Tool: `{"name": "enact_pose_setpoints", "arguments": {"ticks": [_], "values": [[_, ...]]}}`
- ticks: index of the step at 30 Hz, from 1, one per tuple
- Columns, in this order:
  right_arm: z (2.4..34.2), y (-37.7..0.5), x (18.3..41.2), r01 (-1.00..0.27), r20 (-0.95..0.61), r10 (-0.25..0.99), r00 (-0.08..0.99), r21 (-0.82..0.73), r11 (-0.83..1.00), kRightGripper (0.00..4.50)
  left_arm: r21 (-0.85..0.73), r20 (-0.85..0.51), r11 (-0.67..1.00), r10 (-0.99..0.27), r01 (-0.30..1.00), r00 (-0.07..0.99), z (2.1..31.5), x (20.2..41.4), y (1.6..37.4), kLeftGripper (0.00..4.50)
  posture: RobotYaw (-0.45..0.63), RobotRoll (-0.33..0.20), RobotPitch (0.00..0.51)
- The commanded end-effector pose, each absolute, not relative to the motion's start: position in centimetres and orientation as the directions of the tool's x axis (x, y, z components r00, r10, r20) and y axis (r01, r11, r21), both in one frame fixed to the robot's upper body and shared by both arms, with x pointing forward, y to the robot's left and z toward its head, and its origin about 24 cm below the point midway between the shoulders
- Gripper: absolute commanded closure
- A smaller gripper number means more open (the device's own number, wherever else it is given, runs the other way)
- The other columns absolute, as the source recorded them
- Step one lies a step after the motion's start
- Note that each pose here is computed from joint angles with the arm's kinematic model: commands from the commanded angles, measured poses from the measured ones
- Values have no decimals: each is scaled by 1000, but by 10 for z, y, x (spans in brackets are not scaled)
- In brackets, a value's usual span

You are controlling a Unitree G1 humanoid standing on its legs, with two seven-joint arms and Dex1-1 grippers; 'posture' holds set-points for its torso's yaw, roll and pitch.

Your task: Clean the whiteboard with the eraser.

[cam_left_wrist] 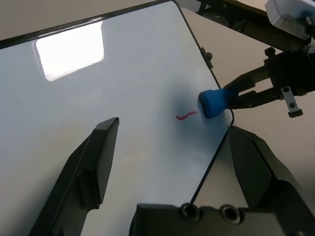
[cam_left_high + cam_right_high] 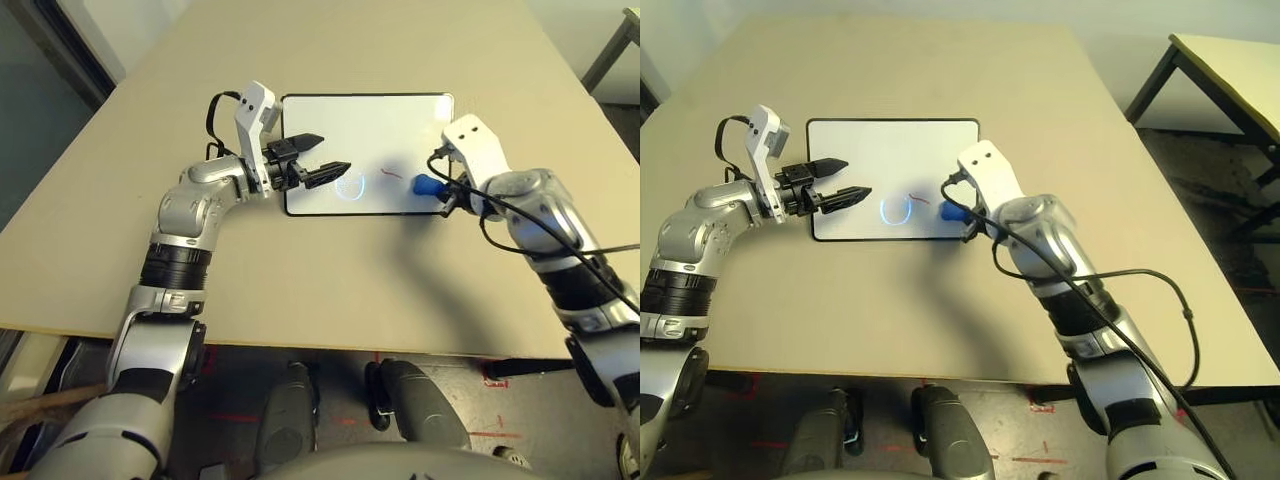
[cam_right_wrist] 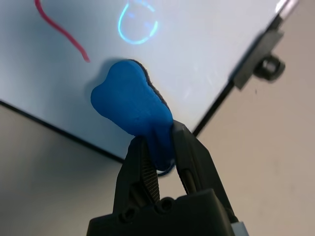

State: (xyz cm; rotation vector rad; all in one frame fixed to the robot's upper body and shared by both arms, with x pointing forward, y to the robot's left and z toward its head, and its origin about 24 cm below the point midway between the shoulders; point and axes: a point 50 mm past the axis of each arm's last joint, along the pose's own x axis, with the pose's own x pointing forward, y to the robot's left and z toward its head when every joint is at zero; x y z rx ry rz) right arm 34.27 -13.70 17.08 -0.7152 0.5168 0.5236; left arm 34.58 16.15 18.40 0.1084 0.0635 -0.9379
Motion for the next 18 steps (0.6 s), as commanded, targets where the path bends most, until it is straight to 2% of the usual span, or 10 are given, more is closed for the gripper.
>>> {"name": "enact_pose_setpoints", "arguments": {"ticks": [1, 11, 18], "values": [[166, -118, 346, -634, -608, 294, 737, -472, 613, 3928, 59, -109, 587, -800, 807, 590, 180, 343, 161, 0, -127, 0, 171], [163, -96, 344, -679, -607, 354, 711, -464, 569, 3930, 56, -104, 599, -793, 799, 601, 177, 344, 164, 0, -122, 0, 168], [154, -106, 339, -676, -628, 329, 705, -457, 578, 3931, 58, -102, 598, -793, 800, 600, 177, 346, 164, 0, -127, 0, 168]]}}
